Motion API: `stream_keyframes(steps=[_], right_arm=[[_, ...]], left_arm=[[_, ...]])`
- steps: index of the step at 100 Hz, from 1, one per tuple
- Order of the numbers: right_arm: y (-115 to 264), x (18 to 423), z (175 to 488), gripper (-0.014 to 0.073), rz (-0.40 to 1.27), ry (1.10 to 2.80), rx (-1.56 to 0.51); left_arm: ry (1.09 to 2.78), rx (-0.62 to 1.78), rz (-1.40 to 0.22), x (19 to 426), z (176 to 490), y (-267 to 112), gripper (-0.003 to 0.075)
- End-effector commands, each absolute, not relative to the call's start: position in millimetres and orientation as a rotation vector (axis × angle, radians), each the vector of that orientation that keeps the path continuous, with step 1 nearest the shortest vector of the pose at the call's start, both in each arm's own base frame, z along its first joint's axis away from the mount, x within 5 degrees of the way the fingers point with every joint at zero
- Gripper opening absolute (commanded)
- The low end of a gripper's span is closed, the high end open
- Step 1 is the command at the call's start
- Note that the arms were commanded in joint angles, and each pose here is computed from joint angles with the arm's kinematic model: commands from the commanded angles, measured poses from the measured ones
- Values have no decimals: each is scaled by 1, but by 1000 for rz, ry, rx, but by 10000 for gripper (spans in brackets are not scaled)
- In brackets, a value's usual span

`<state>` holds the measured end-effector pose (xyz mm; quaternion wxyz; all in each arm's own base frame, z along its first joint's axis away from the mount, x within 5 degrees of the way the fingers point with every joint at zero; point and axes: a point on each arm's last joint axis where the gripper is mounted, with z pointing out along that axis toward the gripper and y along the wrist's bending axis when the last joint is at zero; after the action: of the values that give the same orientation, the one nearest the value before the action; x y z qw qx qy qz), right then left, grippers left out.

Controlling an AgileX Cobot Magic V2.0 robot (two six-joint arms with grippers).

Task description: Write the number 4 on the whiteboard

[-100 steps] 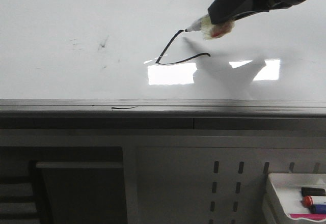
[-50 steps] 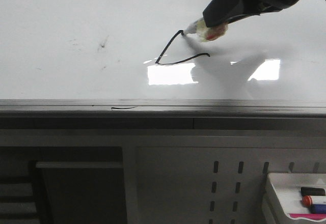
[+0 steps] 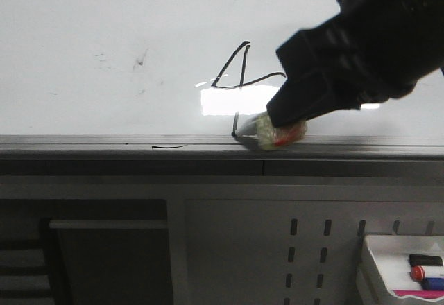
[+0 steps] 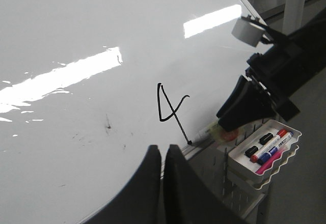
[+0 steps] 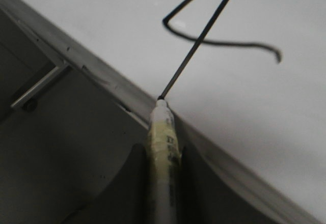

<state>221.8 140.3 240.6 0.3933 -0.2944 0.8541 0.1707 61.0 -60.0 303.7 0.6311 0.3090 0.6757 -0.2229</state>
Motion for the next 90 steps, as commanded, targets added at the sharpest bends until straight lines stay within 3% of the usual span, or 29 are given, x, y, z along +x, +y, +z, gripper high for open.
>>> stream_keyframes(steps=[1,38,70,79,90], right_arm=[[143,219,244,-60,408,2121,-734],[143,217,251,-60,390,2073,-707],[123,184,330,-62,425,1771,-651],[119,174,346,-65,424,1707,-664],[119,167,353,-65,431,1692,-738]], left_arm=[[1489,631,-526,62,318,-58,-20],[1503,628,-550,62,317,-59,-20],[1502,605,-571,62,318,-59,-15],[1499,609,-566,62,320,-59,65],[1493,666,-525,66,326,-63,279]])
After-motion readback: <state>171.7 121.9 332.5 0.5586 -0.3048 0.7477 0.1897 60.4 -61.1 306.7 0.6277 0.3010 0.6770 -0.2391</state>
